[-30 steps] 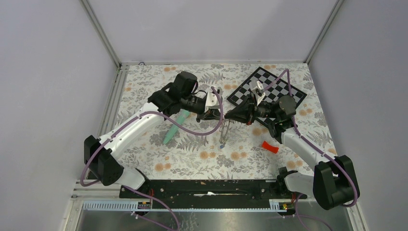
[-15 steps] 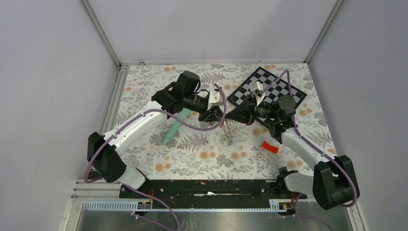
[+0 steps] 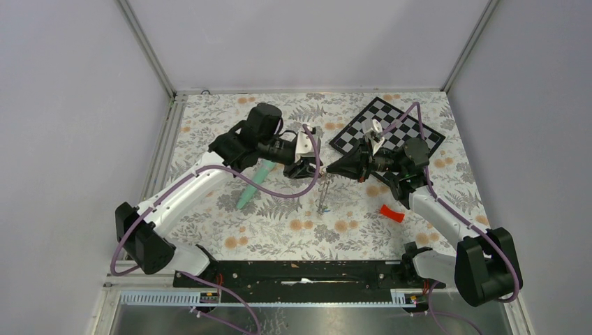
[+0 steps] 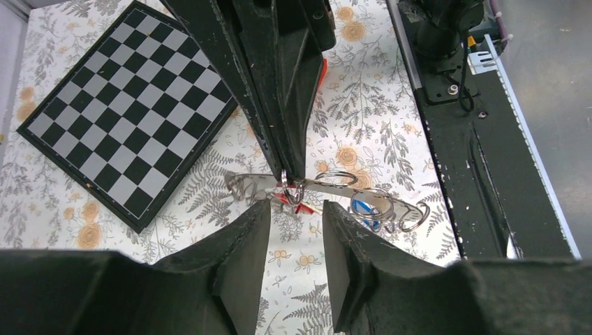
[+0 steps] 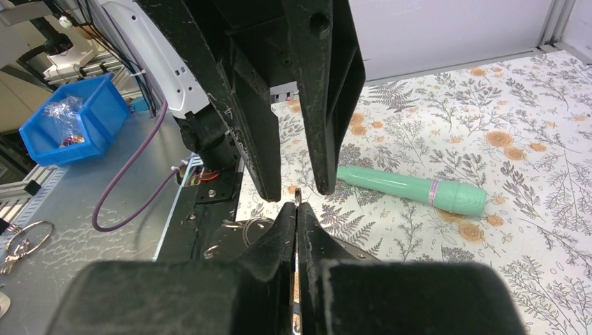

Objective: Put the keys on the keyring

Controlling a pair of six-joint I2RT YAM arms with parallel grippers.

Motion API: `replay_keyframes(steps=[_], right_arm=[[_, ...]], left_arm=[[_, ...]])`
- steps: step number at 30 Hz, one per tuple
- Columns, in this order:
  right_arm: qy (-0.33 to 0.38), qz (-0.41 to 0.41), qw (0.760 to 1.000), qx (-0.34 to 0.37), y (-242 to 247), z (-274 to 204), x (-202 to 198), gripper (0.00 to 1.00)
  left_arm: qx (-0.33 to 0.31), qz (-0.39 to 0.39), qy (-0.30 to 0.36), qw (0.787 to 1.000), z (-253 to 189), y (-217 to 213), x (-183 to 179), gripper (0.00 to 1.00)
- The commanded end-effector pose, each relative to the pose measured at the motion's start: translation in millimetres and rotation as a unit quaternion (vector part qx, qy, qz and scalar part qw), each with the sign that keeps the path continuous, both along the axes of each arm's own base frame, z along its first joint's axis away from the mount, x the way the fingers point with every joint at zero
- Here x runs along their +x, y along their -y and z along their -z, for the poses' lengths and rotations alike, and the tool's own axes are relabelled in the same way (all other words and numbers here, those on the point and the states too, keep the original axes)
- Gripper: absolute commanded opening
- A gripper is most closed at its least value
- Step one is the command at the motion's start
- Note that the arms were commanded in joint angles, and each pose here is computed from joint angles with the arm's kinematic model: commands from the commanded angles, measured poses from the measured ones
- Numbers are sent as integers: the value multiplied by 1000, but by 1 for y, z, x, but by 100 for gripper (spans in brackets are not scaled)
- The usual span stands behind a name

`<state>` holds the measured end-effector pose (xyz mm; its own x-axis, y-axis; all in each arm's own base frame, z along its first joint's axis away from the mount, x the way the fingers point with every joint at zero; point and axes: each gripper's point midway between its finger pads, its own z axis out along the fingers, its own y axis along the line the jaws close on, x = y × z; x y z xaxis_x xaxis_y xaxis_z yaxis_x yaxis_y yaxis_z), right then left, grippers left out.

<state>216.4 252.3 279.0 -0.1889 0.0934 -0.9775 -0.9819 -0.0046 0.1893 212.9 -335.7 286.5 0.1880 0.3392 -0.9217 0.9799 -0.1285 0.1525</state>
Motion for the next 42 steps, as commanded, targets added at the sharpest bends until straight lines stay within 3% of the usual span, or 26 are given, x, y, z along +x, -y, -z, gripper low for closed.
replay_keyframes(steps=[1, 21, 26, 30, 35, 42], right_arm=[[47, -6, 999, 9, 1, -15, -5, 0], [48, -4, 999, 4, 1, -9, -5, 0], [49, -2, 999, 3, 1, -8, -4, 0], [51, -1, 999, 3, 1, -8, -4, 0], [54, 0, 999, -2, 2, -5, -5, 0], [86, 13, 995, -56, 5, 22, 4, 31]], left_arm=[[-29, 19, 3, 999, -16, 7, -5, 39], [-30, 6, -43, 999, -15, 19, 3, 25], [-31, 6, -51, 998, -14, 19, 3, 16], [-31, 6, -54, 998, -13, 20, 3, 0], [-12, -19, -45, 999, -13, 14, 8, 0], [106, -94, 14, 990, 2, 0, 15, 0]])
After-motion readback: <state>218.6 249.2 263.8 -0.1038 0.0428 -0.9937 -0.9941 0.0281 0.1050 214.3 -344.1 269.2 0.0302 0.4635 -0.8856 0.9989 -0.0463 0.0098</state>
